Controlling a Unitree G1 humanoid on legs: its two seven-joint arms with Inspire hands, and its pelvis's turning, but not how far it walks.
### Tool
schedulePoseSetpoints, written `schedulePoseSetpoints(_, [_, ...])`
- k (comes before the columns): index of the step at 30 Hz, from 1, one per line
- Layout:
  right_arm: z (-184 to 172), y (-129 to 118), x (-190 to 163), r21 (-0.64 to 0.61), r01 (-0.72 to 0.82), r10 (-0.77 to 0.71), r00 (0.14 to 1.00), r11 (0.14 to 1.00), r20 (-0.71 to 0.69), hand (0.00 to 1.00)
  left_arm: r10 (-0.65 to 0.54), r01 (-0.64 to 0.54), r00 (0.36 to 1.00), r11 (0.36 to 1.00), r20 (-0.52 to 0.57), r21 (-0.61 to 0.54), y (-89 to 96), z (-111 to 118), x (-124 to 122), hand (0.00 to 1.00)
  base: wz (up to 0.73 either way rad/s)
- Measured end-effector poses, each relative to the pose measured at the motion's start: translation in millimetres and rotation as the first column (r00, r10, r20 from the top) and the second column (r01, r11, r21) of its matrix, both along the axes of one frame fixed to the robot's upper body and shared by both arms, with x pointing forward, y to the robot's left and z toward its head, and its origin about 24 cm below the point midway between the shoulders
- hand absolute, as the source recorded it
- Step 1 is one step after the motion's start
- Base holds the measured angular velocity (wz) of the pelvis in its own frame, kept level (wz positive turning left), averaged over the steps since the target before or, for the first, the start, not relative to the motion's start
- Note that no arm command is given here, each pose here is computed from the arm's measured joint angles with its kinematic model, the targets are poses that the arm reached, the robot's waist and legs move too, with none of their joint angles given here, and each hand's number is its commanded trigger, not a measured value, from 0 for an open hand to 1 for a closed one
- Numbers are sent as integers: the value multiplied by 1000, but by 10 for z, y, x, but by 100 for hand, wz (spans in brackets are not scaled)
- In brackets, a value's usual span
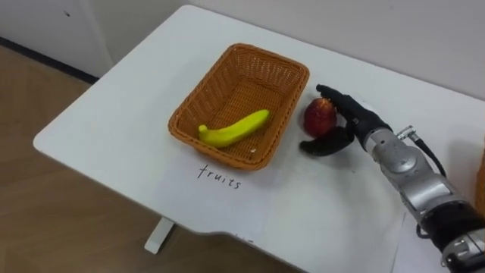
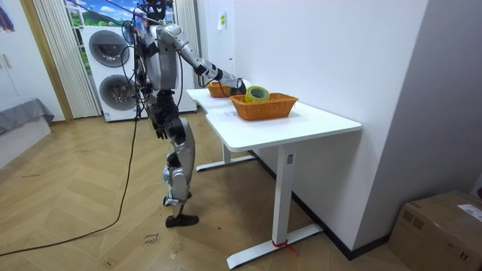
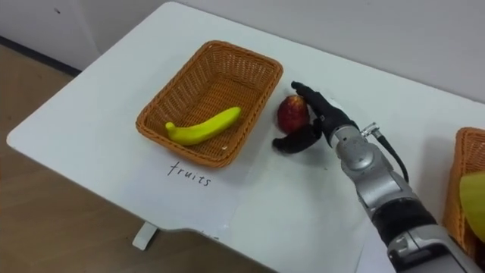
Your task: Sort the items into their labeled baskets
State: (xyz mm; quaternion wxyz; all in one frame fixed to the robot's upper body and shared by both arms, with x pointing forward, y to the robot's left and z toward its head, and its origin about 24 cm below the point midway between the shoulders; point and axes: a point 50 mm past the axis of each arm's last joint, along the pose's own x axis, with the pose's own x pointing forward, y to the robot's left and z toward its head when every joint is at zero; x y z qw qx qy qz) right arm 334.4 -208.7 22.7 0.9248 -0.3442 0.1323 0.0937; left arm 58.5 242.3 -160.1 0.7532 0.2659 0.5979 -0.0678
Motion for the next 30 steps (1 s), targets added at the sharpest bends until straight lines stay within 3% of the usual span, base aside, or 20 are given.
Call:
schedulePoseSetpoints(11, [49, -111, 13, -57, 37, -36, 999, 998, 33, 100, -20, 20, 1000, 1000, 12, 20, 43, 20, 56, 0, 0])
schedulePoseSetpoints(30, [27, -112, 6, -50, 26, -26, 1000, 998, 4, 100, -15, 14, 1000, 1000, 24, 25, 58, 30, 99, 0, 0])
